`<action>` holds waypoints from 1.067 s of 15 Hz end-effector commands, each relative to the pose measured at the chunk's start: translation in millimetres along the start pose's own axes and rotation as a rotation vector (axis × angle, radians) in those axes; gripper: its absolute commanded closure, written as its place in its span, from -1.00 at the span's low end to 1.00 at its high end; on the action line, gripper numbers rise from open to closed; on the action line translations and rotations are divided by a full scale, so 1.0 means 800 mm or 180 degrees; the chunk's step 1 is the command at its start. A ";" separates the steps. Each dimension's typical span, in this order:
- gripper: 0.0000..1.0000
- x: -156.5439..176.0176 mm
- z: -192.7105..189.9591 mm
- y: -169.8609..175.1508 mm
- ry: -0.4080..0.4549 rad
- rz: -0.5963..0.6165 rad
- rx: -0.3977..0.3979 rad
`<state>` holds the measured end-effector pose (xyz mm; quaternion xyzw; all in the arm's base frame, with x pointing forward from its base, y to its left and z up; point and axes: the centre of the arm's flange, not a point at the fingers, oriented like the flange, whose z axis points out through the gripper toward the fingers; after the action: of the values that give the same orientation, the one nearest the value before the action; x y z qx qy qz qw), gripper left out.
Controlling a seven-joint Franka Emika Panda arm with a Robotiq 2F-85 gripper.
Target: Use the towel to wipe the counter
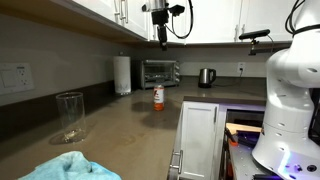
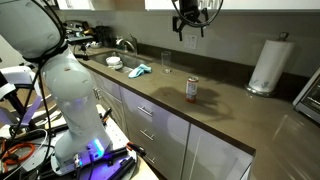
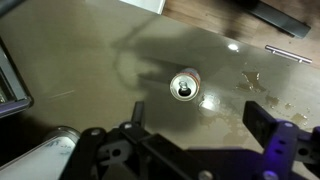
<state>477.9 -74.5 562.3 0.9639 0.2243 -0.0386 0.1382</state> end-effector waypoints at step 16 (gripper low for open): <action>-1.00 0.073 -0.004 -0.183 0.0793 -0.0618 0.0185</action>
<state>477.4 51.4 529.1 0.9443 0.3165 0.0062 0.0898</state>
